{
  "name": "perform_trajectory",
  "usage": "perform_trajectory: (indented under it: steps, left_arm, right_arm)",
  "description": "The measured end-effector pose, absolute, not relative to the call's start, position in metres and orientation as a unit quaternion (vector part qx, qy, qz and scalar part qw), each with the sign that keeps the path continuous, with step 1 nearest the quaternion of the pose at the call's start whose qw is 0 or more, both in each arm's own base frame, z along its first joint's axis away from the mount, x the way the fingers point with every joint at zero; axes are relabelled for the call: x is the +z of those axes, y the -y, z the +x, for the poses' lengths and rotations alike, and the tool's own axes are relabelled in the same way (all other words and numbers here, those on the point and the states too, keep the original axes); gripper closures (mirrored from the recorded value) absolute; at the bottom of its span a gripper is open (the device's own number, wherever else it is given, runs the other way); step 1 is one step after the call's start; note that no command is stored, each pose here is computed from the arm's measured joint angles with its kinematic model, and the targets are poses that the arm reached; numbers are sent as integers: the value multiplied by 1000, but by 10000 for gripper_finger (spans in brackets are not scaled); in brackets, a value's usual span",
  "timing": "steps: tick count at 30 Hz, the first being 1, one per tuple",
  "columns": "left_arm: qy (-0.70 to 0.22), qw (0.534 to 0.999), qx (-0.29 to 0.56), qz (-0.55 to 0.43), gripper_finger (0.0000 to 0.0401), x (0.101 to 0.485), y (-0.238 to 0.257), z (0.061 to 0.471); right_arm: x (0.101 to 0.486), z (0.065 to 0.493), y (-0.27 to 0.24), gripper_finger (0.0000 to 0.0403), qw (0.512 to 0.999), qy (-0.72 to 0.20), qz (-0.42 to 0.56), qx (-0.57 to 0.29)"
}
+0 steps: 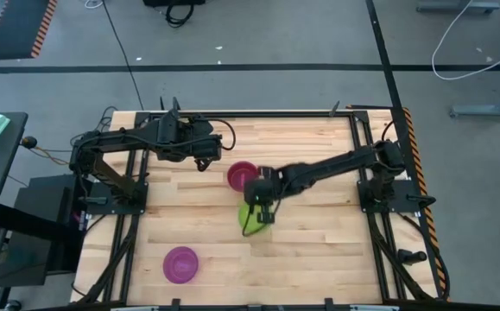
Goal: Nest bowls inside each other
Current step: Stack the green bowl on top of the red bowl
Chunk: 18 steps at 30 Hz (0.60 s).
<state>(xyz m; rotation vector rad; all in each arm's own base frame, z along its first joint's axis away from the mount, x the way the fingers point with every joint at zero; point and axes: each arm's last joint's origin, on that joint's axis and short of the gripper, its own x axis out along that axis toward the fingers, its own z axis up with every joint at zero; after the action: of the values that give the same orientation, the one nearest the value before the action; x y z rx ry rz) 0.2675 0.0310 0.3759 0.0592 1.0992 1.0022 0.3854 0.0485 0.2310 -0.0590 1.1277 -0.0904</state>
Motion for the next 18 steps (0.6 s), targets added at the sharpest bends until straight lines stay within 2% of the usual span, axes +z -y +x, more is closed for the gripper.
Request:
perform_trajectory:
  steps: [12,18]
  left_arm:
    - [-508,734,450,37,374,376,-31,267]
    - [-514,732,445,49,386,376,-32,267]
  right_arm:
    - [280,401,41,403,874,-481,2,-72]
    - [282,396,81,403,878,-471,52,-64]
